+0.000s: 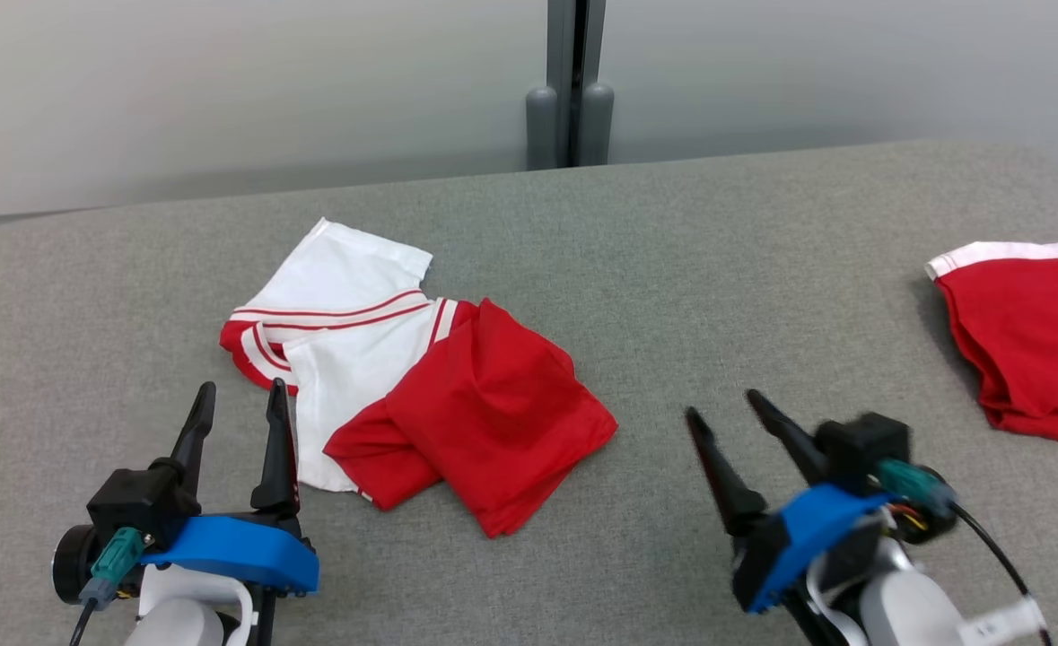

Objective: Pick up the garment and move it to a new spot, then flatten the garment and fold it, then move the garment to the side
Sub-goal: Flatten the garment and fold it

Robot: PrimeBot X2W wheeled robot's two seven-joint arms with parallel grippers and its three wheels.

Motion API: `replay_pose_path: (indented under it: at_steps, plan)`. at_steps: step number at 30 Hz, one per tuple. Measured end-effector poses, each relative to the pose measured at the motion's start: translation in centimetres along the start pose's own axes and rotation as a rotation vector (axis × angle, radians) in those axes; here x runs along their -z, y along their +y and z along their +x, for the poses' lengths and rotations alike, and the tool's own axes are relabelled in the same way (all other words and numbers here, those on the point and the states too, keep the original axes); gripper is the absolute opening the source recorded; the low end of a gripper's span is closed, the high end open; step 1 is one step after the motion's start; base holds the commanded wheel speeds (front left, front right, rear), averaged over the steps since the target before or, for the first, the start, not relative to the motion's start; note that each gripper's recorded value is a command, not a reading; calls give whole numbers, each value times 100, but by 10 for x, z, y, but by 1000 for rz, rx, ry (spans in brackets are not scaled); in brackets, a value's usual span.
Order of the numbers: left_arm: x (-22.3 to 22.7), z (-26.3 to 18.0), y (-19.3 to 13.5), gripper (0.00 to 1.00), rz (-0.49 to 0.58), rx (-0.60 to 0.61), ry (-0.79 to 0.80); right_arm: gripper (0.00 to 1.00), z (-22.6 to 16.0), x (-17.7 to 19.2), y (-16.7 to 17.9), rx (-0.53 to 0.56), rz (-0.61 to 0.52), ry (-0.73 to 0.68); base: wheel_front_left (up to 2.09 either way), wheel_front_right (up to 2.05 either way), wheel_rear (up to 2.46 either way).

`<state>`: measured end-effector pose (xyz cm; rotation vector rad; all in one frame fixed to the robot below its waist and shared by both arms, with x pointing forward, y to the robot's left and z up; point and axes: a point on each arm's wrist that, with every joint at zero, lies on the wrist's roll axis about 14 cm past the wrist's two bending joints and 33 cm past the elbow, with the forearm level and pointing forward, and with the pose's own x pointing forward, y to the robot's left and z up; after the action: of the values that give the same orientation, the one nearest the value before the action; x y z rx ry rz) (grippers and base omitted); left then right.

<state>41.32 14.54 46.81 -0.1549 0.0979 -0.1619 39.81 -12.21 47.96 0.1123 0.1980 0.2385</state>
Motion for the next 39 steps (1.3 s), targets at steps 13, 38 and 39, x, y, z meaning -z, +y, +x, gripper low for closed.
replay_pose_path:
  at_steps: [13, 38, 39]
  plan:
    - [4, 4, 16, 100, -5, -40, 11, 100, 64, 83, 46, -186, -42, 429, 0, 0, 0]
    - [-3, -4, 20, 100, -12, -63, -15, 0, 113, -49, -85, -2, -494, 299, 0, 0, 0]
    - [-3, -5, 21, 100, -10, -67, -13, 0, 118, -49, -91, 12, -483, 304, 0, 0, 0]
